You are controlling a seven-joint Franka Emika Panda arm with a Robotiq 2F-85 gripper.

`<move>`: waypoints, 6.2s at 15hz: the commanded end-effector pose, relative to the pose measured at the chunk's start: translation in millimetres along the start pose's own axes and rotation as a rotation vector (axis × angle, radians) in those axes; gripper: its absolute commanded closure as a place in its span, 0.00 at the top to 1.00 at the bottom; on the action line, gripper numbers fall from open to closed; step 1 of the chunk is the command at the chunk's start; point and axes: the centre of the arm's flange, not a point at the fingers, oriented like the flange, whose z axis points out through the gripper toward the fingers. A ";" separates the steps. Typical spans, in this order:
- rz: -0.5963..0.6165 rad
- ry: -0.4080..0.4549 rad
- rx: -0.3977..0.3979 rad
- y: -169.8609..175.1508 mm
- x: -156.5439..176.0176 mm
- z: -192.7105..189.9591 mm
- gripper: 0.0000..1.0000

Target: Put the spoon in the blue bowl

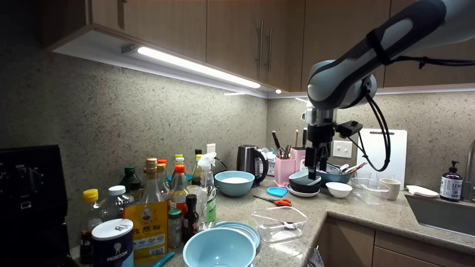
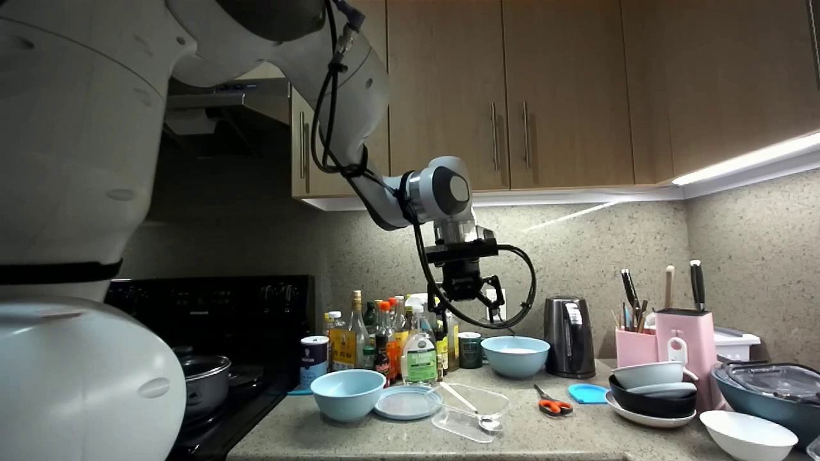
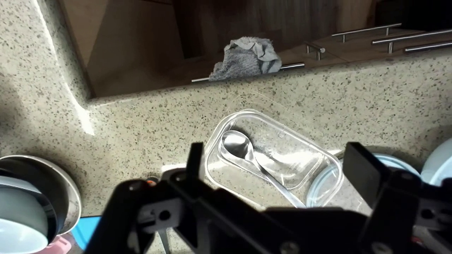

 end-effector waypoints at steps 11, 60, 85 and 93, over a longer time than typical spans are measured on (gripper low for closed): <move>-0.157 -0.147 0.028 -45.3 88.7 68.5 1.00; -0.527 -0.265 0.028 -16.7 171.3 215.1 0.37; -0.639 -0.218 0.019 -68.5 191.3 190.7 0.99; -0.603 -0.266 0.049 -54.0 190.5 201.5 0.27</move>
